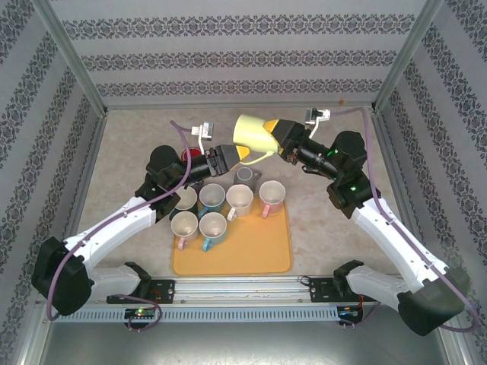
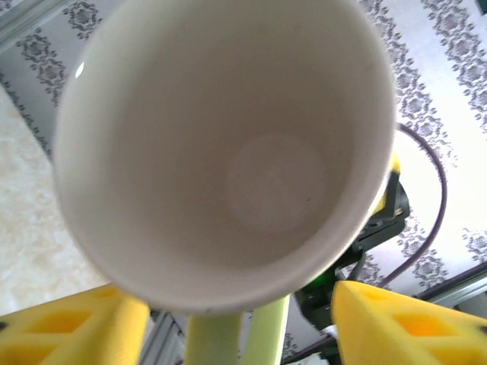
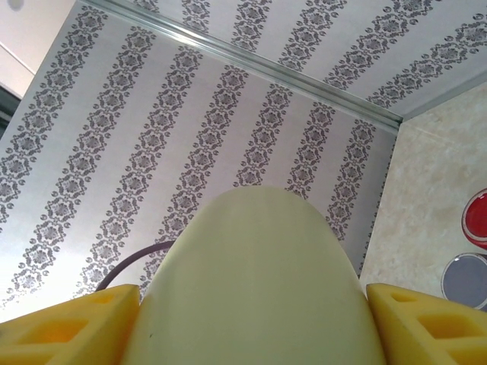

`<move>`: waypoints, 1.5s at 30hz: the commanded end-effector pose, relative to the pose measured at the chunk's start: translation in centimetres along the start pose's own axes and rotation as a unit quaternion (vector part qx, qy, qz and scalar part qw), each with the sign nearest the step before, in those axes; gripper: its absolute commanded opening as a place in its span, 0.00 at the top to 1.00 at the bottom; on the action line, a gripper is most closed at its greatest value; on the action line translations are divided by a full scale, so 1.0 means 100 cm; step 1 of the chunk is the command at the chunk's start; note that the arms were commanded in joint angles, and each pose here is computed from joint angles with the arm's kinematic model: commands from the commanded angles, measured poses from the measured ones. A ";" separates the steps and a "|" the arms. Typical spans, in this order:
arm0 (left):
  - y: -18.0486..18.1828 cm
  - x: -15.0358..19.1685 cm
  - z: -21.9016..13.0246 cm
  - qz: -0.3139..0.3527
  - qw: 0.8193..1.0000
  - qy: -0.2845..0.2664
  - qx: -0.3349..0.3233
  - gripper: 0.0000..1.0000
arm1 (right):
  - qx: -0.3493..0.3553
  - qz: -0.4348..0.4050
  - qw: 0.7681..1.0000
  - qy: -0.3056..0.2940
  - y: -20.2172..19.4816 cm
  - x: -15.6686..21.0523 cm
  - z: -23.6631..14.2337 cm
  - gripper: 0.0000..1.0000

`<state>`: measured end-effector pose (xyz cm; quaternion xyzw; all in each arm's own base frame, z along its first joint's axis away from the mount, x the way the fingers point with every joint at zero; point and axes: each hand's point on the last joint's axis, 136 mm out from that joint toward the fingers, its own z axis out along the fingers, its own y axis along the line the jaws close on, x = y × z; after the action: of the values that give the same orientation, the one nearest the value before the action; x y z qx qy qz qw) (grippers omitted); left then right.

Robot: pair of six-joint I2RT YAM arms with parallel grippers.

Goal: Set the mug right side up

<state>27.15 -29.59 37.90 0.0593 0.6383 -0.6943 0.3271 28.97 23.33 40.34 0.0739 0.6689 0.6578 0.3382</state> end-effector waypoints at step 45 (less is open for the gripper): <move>0.037 0.167 -0.051 0.296 0.869 0.241 -0.314 0.90 | 0.242 -0.255 0.933 -0.081 -0.034 -0.023 -0.093 0.04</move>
<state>13.73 -31.49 25.89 0.2777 0.8304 -0.3711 0.3092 26.75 14.76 37.69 0.0421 0.7626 0.3925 0.5125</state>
